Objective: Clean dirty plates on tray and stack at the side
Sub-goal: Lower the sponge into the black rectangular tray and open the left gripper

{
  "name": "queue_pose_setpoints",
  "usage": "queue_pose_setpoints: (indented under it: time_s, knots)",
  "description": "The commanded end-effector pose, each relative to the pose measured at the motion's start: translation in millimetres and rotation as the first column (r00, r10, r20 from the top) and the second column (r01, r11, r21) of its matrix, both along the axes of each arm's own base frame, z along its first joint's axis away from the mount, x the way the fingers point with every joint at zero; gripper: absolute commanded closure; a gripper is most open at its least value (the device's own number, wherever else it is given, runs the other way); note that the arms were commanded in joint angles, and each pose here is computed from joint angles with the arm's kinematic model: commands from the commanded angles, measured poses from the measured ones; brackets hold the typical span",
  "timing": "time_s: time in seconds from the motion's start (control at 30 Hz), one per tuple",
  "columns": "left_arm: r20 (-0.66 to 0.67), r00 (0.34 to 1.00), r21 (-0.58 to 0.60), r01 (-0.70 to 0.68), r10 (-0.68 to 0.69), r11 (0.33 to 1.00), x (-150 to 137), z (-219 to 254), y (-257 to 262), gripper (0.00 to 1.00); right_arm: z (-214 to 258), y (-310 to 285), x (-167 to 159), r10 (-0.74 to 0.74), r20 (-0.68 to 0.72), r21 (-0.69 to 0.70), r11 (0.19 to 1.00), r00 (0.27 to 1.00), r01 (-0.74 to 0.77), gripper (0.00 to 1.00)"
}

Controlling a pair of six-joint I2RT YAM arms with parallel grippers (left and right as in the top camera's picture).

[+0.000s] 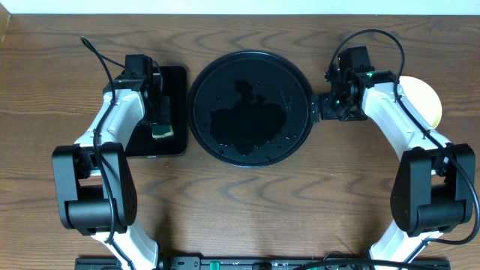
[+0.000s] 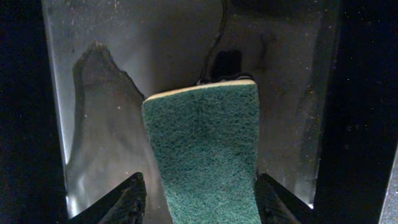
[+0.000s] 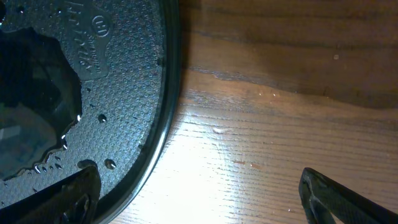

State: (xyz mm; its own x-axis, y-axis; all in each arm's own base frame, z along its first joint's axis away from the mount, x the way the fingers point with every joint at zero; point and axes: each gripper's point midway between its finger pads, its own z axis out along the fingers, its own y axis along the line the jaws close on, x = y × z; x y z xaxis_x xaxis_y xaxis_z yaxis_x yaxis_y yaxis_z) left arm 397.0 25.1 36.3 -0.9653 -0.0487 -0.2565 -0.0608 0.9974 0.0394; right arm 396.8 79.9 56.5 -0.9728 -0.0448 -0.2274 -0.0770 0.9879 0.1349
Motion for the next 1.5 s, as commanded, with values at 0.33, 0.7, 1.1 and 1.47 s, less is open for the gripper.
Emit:
queue_pose_setpoints:
  time_s: [0.33, 0.7, 1.1, 1.47]
  knots:
    - [-0.102, 0.987, -0.029, -0.126, 0.122, 0.992, -25, -12, -1, 0.32, -4, 2, -3, 0.013, -0.011, -0.009, 1.000, 1.000, -0.013, 0.01]
    - [-0.053, 0.990, 0.055, -0.125, 0.128, 0.991, -16, -11, 15, 0.50, -4, 2, -4, 0.012, -0.015, -0.010, 1.000, 1.000, -0.013, 0.01]
    - [-0.036, 0.990, 0.125, -0.130, 0.135, 0.984, -14, -8, 27, 0.41, -4, 2, -3, 0.012, -0.014, -0.010, 1.000, 1.000, -0.013, 0.01]
    - [-0.012, 0.994, 0.020, -0.109, 0.109, 0.994, -5, -8, 9, 0.27, 29, -2, 10, 0.002, 0.070, -0.030, 1.000, 0.998, 0.000, 0.01]
